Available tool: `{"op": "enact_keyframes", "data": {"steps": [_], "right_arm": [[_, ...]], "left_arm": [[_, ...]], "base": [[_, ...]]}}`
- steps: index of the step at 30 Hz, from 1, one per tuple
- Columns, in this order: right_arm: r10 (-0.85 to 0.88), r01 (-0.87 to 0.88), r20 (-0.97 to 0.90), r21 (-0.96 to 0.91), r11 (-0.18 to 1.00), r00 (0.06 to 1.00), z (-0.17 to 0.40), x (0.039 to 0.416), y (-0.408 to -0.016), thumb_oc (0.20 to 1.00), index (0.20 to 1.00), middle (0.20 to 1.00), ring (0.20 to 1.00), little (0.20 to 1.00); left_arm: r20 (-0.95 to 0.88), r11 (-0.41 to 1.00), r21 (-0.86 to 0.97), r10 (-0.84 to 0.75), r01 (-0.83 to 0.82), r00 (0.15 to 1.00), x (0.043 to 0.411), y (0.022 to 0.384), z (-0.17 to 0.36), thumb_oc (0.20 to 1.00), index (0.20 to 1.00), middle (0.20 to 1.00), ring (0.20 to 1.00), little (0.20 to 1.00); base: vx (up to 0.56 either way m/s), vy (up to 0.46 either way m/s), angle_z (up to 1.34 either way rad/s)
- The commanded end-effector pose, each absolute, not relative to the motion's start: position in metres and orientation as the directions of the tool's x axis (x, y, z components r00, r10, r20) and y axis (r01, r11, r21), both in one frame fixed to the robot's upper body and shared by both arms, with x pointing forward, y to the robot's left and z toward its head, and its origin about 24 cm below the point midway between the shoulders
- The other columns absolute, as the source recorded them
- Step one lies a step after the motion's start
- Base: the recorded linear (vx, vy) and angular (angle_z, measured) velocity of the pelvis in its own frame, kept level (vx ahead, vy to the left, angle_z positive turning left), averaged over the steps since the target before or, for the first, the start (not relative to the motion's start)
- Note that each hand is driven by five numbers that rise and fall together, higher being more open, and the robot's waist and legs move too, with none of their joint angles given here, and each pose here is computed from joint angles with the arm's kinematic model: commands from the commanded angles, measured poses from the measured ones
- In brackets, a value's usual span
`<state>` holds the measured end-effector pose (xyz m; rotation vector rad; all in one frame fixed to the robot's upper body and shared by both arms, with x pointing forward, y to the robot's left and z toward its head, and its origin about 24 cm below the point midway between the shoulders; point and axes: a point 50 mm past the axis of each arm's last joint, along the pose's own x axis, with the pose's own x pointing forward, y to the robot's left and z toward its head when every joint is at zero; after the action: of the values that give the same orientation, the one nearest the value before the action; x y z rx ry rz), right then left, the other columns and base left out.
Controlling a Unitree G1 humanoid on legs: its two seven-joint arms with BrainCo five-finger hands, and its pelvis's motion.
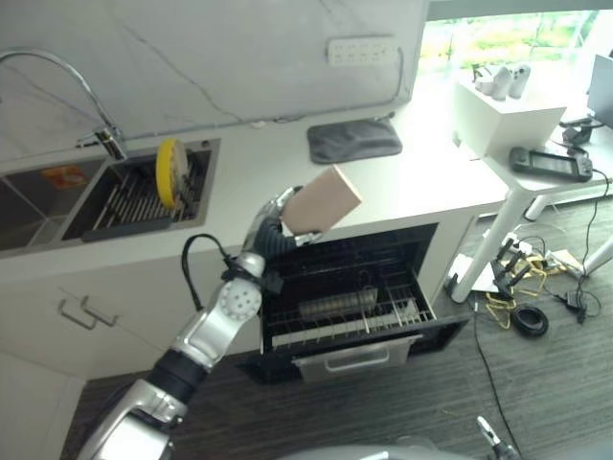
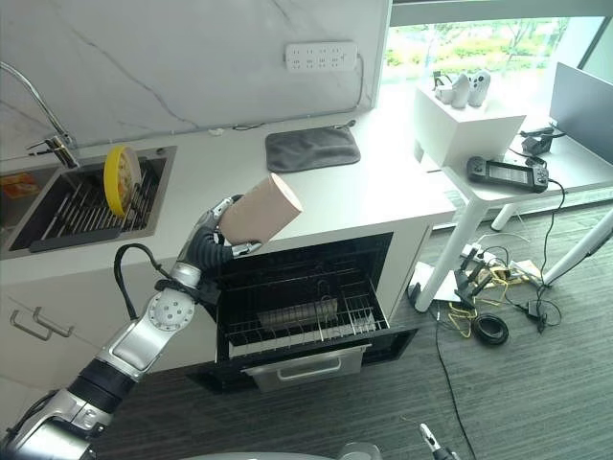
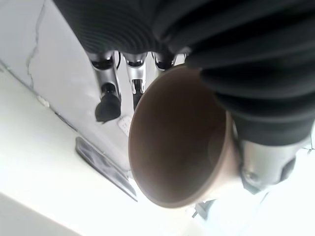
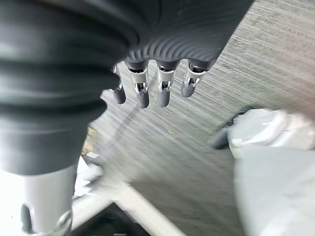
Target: Place the dishes in the dishwasher.
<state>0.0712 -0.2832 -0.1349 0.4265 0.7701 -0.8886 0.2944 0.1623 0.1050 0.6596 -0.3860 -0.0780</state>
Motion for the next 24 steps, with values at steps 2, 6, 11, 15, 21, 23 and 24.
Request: {"op": "enact_keyframes", "data": {"steps": [2, 6, 11, 15, 21, 23, 24], "right_arm": [[-0.788, 0.850, -0.343, 0.066, 0.523, 0.512, -0.063, 0.124, -0.340, 1.000, 1.000, 1.000, 1.000, 1.000], [-0.573, 0.569, 0.017, 0.104, 0.816, 0.819, 0.013, 0.177, -0.324, 1.000, 1.000, 1.000, 1.000, 1.000], [-0.226, 0.225, 0.214, 0.031, 0.974, 0.950, 0.061, 0.209, -0.280, 1.000, 1.000, 1.000, 1.000, 1.000], [-0.035, 0.003, 0.315, 0.102, 0.995, 0.949, 0.083, 0.221, -0.241, 1.000, 1.000, 1.000, 1.000, 1.000], [0.219, -0.300, 0.327, 0.221, 0.928, 0.919, 0.092, 0.231, -0.185, 1.000, 1.000, 1.000, 1.000, 1.000], [0.261, -0.350, 0.358, 0.212, 0.913, 0.897, 0.099, 0.233, -0.174, 1.000, 1.000, 1.000, 1.000, 1.000], [0.277, -0.367, 0.363, 0.208, 0.907, 0.890, 0.101, 0.233, -0.172, 1.000, 1.000, 1.000, 1.000, 1.000]], "left_arm": [[0.426, 0.922, 0.369, -0.058, -0.115, 0.903, 0.299, 0.174, 0.130, 0.200, 0.200, 0.200, 0.200, 0.200], [0.379, 0.978, 0.119, 0.116, -0.173, 0.918, 0.296, 0.183, 0.116, 0.200, 0.200, 0.200, 0.200, 0.200], [0.347, 0.956, -0.051, 0.288, -0.289, 0.892, 0.295, 0.185, 0.101, 0.200, 0.200, 0.200, 0.200, 0.200], [0.407, 0.952, -0.066, 0.300, -0.300, 0.863, 0.292, 0.174, 0.105, 0.200, 0.200, 0.200, 0.200, 0.200], [0.631, 0.968, 0.045, 0.163, -0.246, 0.758, 0.274, 0.155, 0.131, 0.200, 0.200, 0.200, 0.200, 0.200], [0.703, 0.963, 0.126, 0.083, -0.239, 0.706, 0.266, 0.151, 0.141, 0.200, 0.200, 0.200, 0.200, 0.200], [0.714, 0.960, 0.150, 0.059, -0.235, 0.698, 0.265, 0.150, 0.143, 0.200, 0.200, 0.200, 0.200, 0.200]], "base": [[-0.01, -0.042, -0.19], [-0.01, -0.041, -0.23], [-0.01, -0.062, -0.27], [0.00, -0.033, -0.11], [0.01, -0.006, 0.06], [0.02, -0.013, 0.28], [0.00, -0.004, 0.18]]}}
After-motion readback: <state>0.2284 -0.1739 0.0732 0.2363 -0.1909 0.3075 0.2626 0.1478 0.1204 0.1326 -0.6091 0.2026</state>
